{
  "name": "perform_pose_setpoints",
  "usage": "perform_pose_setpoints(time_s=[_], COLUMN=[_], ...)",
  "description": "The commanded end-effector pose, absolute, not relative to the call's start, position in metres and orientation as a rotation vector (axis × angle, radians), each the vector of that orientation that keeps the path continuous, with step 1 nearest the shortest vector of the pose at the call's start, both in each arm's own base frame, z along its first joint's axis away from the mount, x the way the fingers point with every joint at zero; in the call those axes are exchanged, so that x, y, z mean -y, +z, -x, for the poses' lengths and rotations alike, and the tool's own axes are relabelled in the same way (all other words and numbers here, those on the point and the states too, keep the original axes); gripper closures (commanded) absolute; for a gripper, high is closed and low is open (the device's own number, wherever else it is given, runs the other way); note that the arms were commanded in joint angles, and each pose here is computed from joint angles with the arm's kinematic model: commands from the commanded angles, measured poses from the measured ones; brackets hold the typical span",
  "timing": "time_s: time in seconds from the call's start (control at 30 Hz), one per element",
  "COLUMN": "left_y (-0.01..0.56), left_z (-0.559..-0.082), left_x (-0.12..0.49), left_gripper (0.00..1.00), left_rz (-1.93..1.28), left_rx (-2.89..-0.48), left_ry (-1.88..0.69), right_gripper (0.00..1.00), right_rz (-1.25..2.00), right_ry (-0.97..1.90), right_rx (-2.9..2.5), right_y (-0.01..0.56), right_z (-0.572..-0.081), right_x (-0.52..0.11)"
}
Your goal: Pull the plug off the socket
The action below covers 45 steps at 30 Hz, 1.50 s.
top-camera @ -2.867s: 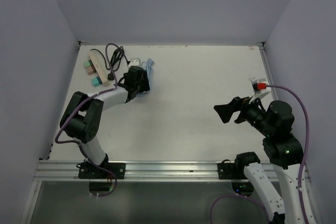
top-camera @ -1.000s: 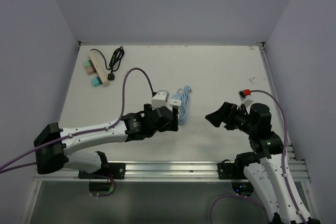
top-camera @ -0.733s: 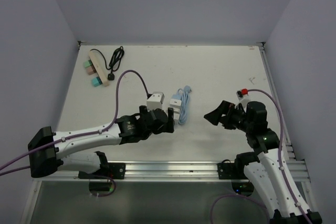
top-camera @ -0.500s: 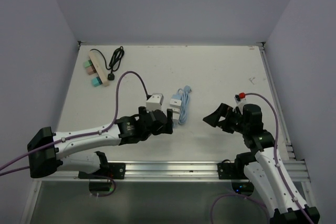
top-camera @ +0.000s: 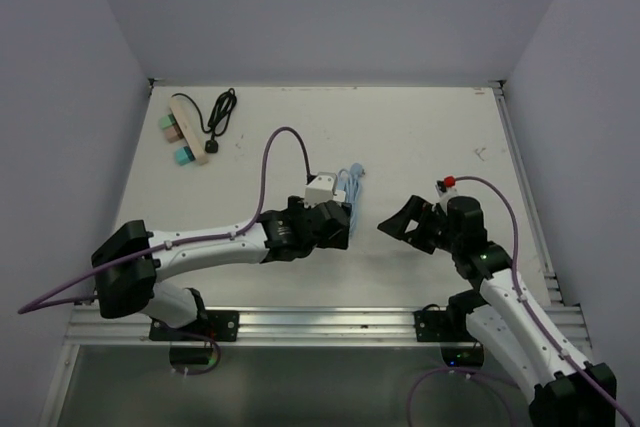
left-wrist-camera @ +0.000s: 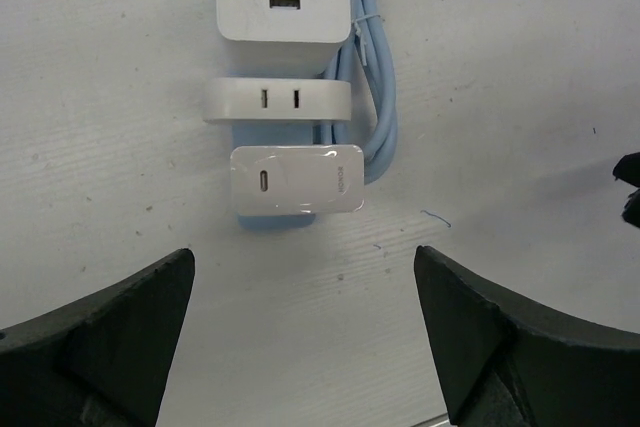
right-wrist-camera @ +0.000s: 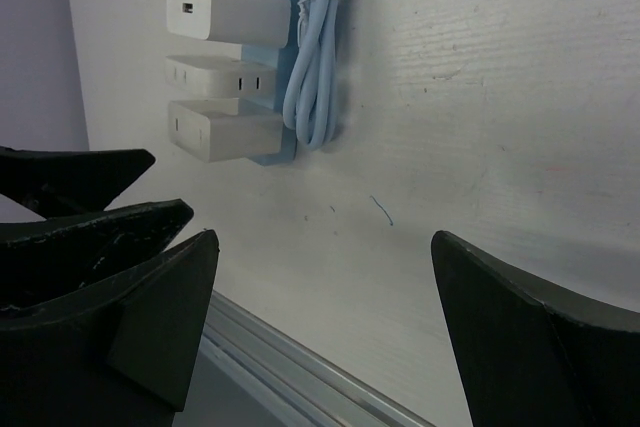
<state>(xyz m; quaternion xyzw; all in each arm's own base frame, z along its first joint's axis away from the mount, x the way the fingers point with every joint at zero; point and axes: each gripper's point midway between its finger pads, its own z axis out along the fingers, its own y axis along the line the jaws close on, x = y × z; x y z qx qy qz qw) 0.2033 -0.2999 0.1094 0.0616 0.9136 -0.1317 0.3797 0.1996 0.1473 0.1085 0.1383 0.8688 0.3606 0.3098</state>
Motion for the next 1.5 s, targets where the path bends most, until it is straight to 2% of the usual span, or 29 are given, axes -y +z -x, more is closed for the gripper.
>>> perform_pose_setpoints(time_s=[0.0,0.37,0.77,0.9,0.93,1.1,1.2,1.23,1.33,1.47], left_y=[0.125,0.101,0.077,0.074,0.074,0.071,0.071,0.072,0.079,0.093], left_z=[-0.218,-0.236,-0.245,-0.246,-0.247,-0.245,-0.244,-0.244,-0.244,-0.250], left_x=[0.314,0.317,0.314,0.316,0.317,0.321,0.325,0.326,0.331,0.343], left_gripper=[0.06,0.13,0.24,0.33,0.39,0.52,0.66,0.74,0.83,0.91], left_rz=[-0.159,-0.169,-0.188,-0.187,-0.188,-0.181,-0.172,-0.164,-0.135,-0.085], left_rx=[-2.290,-2.344,-2.399,-2.409,-2.409,-2.424,-2.434,-2.435,-2.433,-2.412], left_ry=[-0.309,-0.232,-0.181,-0.192,-0.195,-0.230,-0.257,-0.269,-0.308,-0.365], right_gripper=[0.09,0.14,0.17,0.18,0.18,0.18,0.18,0.18,0.18,0.18], right_rz=[-0.395,-0.377,-0.338,-0.346,-0.345,-0.333,-0.333,-0.327,-0.321,-0.299], right_ry=[0.956,0.943,0.949,0.973,0.982,1.022,1.066,1.079,1.093,1.121], right_rx=[-2.245,-2.258,-2.278,-2.259,-2.254,-2.228,-2.204,-2.200,-2.195,-2.185], right_y=[0.113,0.106,0.083,0.082,0.082,0.081,0.080,0.079,0.072,0.068], right_z=[-0.212,-0.239,-0.219,-0.218,-0.217,-0.214,-0.211,-0.209,-0.205,-0.199], right_x=[-0.157,-0.184,-0.196,-0.198,-0.199,-0.206,-0.211,-0.213,-0.219,-0.232])
